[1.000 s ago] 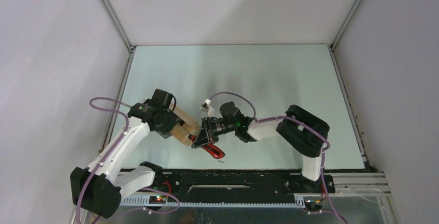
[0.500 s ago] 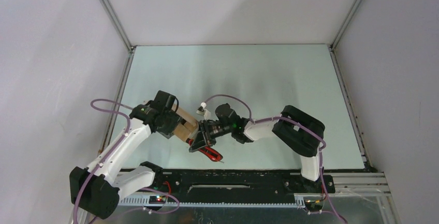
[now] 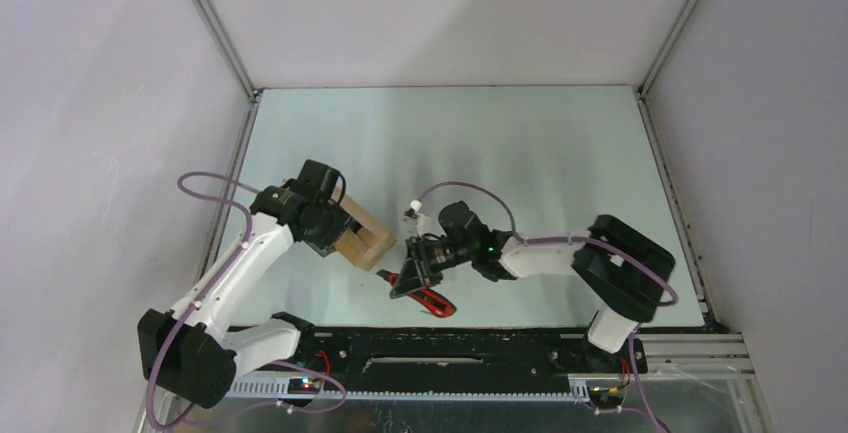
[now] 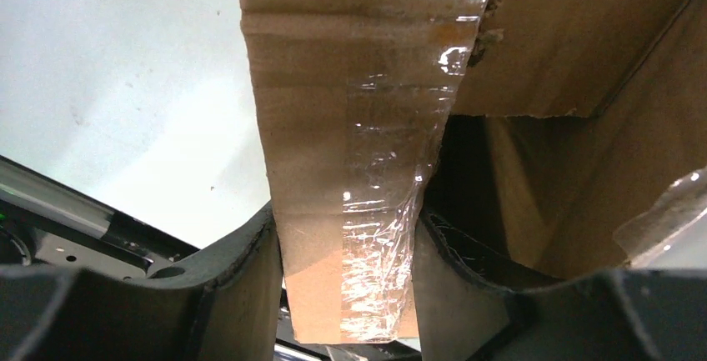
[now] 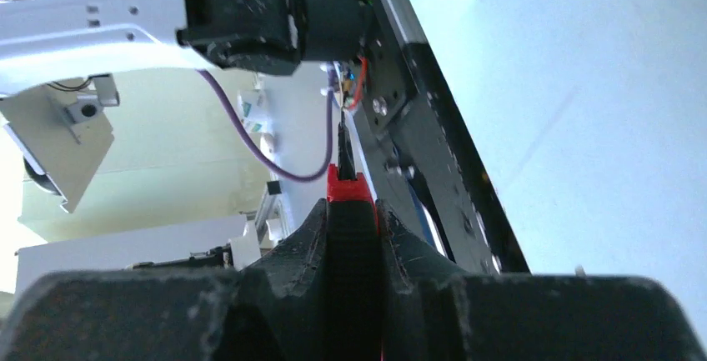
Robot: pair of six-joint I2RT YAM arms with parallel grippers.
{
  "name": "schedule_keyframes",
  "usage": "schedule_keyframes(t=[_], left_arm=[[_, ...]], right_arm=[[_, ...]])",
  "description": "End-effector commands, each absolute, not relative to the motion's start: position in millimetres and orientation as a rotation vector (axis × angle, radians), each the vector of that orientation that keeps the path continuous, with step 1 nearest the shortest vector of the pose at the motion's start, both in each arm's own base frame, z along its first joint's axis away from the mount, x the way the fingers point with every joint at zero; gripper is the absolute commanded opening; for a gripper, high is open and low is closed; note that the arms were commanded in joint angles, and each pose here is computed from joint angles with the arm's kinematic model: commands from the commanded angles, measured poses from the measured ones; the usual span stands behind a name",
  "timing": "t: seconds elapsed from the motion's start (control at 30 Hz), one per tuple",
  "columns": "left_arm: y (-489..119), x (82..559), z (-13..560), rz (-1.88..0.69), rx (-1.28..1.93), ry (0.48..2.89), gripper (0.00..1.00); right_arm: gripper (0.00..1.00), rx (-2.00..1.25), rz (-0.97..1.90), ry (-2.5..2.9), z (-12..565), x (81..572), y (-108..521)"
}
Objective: Unpack the express box
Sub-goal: Cut the express box at the center of the board, then place the knife at the center of the board.
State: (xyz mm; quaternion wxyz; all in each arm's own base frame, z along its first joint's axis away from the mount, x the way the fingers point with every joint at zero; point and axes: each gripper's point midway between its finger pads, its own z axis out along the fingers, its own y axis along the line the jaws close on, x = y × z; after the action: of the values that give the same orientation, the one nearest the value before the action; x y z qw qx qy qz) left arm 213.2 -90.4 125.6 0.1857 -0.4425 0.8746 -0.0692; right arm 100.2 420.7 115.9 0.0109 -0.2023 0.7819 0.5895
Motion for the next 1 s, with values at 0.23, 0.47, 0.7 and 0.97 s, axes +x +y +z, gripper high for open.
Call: schedule_keyframes(t=[0.23, 0.47, 0.7, 0.97], left_arm=[[-94.3, 239.6, 147.4, -0.198, -0.946, 2.515, 0.02], [-119.2, 237.9, 150.3, -0.177, -0.670, 2.620, 0.12], [-135.8, 235.9, 144.9, -0.199, -0.545, 2.656, 0.20], [-146.3, 245.6, 165.5, -0.304, -0.470, 2.593, 0.62]], right_arm=[[0.00, -0.509, 1.463, 2.492, 103.0, 141.5, 346.5], [0.09, -0.330, 0.916, 2.533, 51.5, 241.6, 301.8], [0.57, -0.322, 0.716, 2.496, 54.9, 287.6, 301.7], [0.68, -0.338, 0.721, 2.381, 115.0, 282.9, 308.2]])
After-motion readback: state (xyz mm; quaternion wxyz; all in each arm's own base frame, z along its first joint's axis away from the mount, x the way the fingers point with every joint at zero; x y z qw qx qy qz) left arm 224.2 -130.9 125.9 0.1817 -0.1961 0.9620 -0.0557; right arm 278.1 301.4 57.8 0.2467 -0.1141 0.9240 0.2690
